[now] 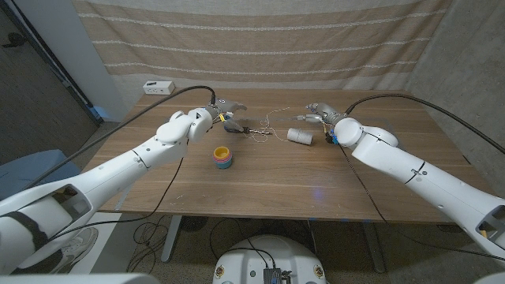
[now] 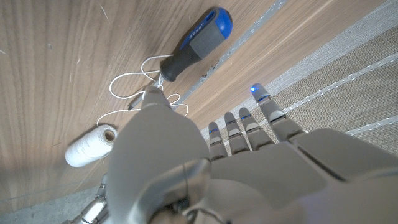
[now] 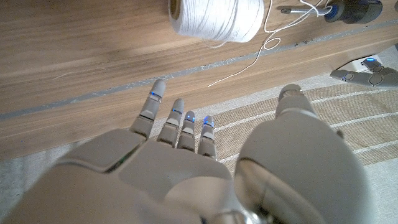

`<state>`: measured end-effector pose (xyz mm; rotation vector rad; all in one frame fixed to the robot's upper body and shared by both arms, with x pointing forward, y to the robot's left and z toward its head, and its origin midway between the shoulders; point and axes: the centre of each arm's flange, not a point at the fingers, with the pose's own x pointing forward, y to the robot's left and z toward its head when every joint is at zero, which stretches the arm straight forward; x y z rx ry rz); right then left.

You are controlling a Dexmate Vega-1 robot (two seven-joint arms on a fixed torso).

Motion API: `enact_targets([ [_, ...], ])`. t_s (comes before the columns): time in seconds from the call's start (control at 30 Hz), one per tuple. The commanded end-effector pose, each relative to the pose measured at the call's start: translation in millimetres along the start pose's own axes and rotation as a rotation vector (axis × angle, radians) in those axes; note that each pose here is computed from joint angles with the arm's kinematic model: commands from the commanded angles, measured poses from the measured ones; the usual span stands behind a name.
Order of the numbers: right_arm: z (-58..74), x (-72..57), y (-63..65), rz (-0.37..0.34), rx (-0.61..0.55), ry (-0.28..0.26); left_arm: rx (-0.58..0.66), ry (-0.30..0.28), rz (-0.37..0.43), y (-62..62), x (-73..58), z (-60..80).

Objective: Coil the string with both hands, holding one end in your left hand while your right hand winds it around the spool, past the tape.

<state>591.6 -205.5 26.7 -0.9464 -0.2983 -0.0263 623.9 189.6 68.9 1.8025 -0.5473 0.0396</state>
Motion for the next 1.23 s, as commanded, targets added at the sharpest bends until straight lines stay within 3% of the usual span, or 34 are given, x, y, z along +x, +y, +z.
enact_targets([
  [0.03, -0.5, -11.6, 0.5, -0.113, 0.192, -0.256, -0.146, -0.012, 0.102, 7.5, -15.3, -12.2],
  [0.27, -0.3, -12.4, -0.5, -0.150, 0.372, -0.410, -0.456, -0.096, 0.294, 5.9, -30.3, -28.4],
  [0.33, -0.4, -12.4, 0.6, -0.190, 0.412, -0.459, -0.531, -0.110, 0.322, 7.5, -33.9, -33.5],
  [0.43, 0.0, -12.9, 0.8, -0.223, 0.456, -0.494, -0.508, -0.105, 0.370, 12.7, -40.4, -33.6],
  [0.7, 0.0, -15.4, -1.2, -0.254, 0.585, -0.568, -0.845, -0.227, 0.450, 4.2, -46.3, -49.2],
  [0.9, 6.6, -32.5, -5.9, -0.329, 0.604, -0.608, -0.971, -0.261, 0.474, 0.8, -53.1, -61.5],
  [1.0, 14.1, -43.4, -2.9, -0.364, 0.611, -0.618, -1.057, -0.286, 0.453, -8.7, -57.7, -68.6],
  [1.13, 22.3, -50.4, 8.4, -0.396, 0.659, -0.642, -1.080, -0.240, 0.438, -22.4, -60.8, -74.4],
  [1.23, 32.3, -54.3, 13.0, -0.382, 0.691, -0.684, -1.182, -0.215, 0.388, -38.4, -55.9, -80.2],
])
